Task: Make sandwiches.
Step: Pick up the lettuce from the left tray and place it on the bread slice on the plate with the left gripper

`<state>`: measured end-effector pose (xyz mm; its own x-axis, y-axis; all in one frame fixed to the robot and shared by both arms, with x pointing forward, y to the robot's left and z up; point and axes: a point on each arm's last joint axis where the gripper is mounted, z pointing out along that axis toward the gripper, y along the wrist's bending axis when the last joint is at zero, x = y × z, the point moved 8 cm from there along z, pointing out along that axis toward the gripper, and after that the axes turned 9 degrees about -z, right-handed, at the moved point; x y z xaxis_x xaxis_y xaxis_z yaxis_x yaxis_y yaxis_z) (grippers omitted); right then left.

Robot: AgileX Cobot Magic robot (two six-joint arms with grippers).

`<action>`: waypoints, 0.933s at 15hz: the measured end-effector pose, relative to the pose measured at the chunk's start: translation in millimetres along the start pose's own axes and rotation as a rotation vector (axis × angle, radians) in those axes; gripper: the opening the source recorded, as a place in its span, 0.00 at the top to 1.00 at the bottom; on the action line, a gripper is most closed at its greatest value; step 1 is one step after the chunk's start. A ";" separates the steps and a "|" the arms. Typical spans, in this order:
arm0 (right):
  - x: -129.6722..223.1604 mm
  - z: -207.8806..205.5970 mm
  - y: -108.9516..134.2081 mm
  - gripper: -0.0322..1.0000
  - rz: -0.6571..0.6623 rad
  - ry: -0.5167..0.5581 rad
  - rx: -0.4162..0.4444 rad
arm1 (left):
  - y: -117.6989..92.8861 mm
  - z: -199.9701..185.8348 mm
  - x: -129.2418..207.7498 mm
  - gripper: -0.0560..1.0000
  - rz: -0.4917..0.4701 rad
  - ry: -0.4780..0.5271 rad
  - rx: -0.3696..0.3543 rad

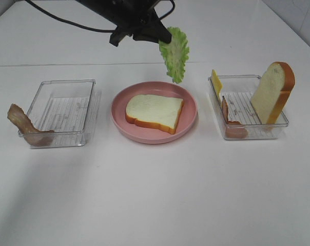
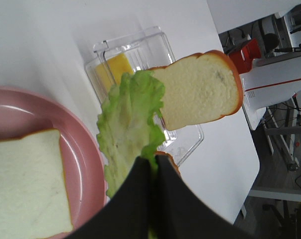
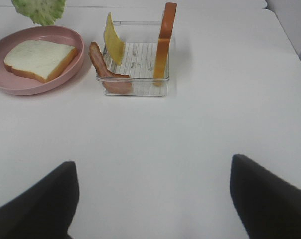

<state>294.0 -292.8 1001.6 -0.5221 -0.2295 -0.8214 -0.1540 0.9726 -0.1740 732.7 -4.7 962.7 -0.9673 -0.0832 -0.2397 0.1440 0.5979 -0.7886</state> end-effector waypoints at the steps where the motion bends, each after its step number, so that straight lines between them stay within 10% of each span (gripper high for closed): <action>1: 0.0 0.0 0.0 0.21 0.000 0.000 0.000 | 6.7 12.0 6.1 0.94 -0.015 0.026 -0.002; 14: 0.0 0.0 0.0 0.21 0.000 0.000 0.000 | 81.7 50.7 33.1 0.94 0.025 0.152 -0.238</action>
<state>294.0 -292.8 1001.6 -0.5221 -0.2295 -0.8214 -0.1540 0.9726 -0.1740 723.0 1.0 861.7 -0.9869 0.0432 -0.1554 0.1320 0.7703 -0.6239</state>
